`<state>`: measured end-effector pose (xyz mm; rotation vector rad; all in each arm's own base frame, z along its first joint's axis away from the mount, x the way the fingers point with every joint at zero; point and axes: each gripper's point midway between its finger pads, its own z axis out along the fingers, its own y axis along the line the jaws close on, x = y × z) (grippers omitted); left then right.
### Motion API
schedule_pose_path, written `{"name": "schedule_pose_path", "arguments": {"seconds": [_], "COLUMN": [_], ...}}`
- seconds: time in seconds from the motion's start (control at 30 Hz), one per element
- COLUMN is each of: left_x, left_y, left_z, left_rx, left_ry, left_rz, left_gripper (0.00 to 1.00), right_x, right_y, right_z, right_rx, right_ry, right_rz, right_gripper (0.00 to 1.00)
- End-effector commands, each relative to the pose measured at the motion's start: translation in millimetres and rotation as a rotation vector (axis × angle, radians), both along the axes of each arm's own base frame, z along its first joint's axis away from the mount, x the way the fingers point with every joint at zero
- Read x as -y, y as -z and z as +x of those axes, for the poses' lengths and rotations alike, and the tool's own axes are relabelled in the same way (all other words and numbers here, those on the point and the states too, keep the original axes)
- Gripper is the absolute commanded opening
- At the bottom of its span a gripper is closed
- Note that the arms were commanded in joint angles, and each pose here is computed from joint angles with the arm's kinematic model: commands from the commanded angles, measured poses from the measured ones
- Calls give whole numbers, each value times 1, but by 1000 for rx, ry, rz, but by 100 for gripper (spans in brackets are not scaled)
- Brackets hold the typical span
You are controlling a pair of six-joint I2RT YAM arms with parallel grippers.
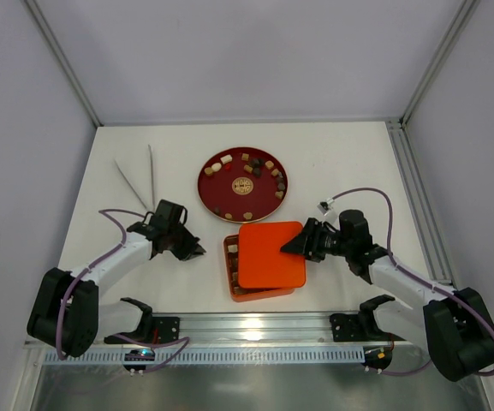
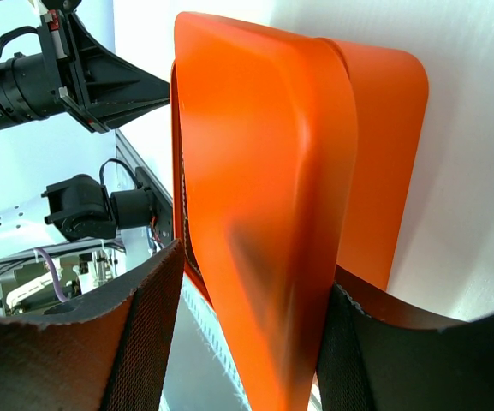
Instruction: Pack the chocolate
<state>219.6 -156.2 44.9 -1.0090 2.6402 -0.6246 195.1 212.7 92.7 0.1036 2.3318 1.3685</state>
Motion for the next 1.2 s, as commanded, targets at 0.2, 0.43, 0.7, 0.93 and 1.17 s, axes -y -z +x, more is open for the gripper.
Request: {"name": "schedule_pose_path", "arguments": {"seconds": [0.2,0.43,0.7,0.93,1.17], "left_x": [13,14,19,35,56], "left_y": [-16,-16,-17,-21,-20], "left_z": [14,14,16,16,15], "left_rx": [65,65,69,72,74], "left_ry": [47,55,68,124,161], "left_rz": [-43,-50,-71,-94,-108], "left_gripper": [10,9,10,10,10], "right_x": [7,17,24,30,35], "right_y": [-4,-6,-1,11,12], "right_z": [1,2,5,11,19], "right_rx": [8,8,5,1,25], "right_ry": [28,56,69,79,89], "right_rz": [2,8,-26,-94,-152], "right_gripper": [59,59,59,58,57]}}
